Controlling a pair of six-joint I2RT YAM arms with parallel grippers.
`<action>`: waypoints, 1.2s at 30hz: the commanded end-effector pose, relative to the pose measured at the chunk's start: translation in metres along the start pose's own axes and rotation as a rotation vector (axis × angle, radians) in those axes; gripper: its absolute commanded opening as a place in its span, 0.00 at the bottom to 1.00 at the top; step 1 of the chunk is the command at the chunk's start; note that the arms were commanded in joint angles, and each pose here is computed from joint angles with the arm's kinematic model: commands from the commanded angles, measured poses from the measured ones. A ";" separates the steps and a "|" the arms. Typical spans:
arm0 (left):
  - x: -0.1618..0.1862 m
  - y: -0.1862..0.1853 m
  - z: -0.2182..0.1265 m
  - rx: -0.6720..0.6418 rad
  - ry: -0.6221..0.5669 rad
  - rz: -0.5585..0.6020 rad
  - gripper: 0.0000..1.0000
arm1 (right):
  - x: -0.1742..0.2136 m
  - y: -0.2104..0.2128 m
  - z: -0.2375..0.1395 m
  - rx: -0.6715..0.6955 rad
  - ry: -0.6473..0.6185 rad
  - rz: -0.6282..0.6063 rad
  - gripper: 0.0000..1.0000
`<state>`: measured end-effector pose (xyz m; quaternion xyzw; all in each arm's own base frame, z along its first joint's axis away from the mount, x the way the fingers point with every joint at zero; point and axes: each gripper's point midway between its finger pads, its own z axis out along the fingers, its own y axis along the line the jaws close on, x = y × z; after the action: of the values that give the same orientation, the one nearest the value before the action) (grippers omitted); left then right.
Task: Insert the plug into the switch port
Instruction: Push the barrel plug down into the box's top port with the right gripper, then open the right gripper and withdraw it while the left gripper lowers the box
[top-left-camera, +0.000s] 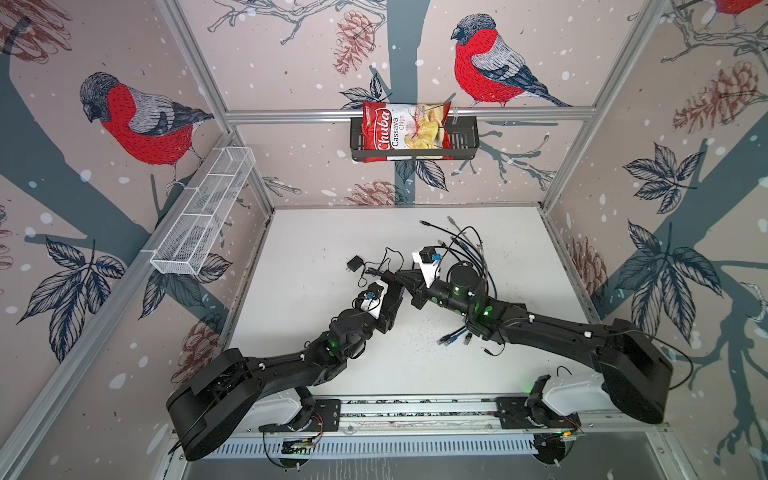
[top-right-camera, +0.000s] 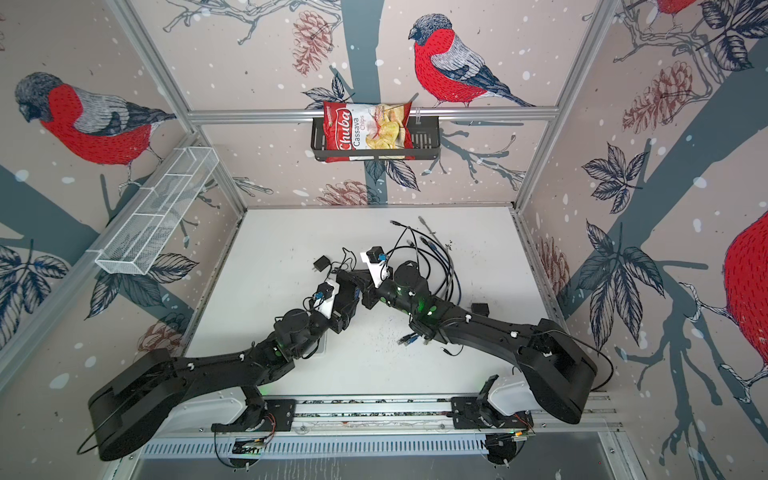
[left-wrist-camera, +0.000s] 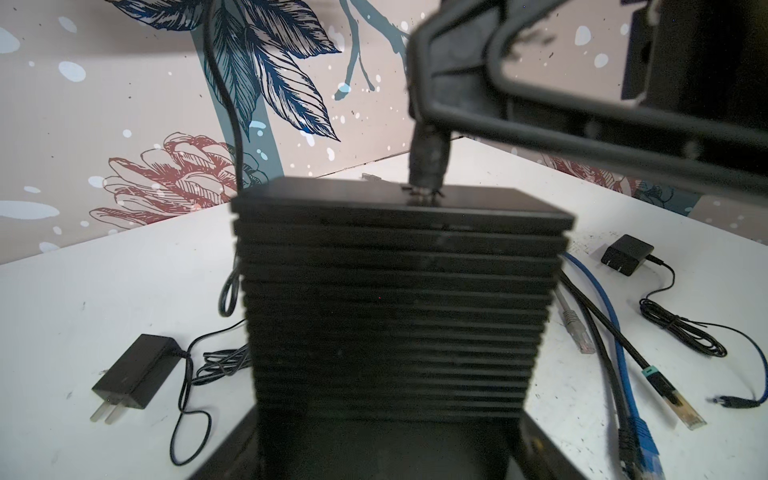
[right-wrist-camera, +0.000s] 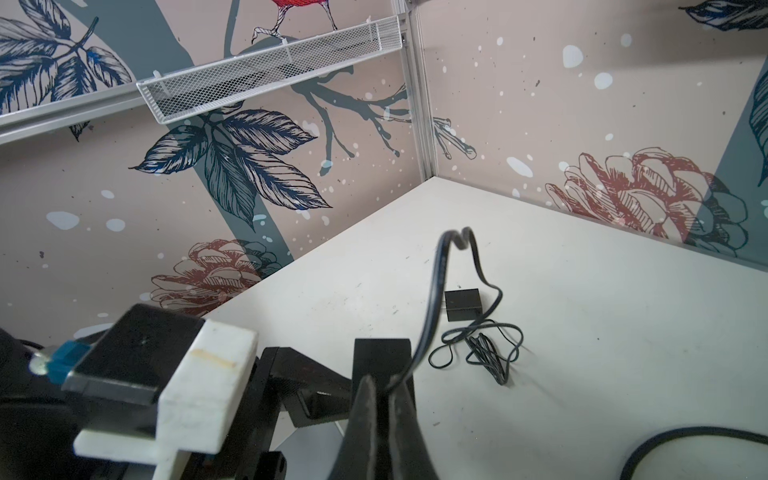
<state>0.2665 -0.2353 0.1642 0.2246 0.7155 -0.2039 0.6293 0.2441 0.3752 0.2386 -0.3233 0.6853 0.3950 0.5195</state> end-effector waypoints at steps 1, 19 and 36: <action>-0.095 0.006 -0.011 -0.012 -0.354 -0.081 0.29 | 0.071 -0.002 -0.004 0.002 0.270 0.075 0.00; -0.048 0.006 0.028 -0.026 -0.065 -0.092 0.27 | 0.062 -0.034 0.006 0.175 0.285 0.114 0.00; 0.073 0.020 0.039 -0.236 0.633 -0.189 0.26 | -0.017 -0.127 -0.057 0.483 0.078 0.175 0.73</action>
<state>0.3100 -0.2476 0.1084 0.1416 0.8790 -0.1346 0.4350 0.3224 0.2886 0.2365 -0.1785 0.7956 0.2800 0.5067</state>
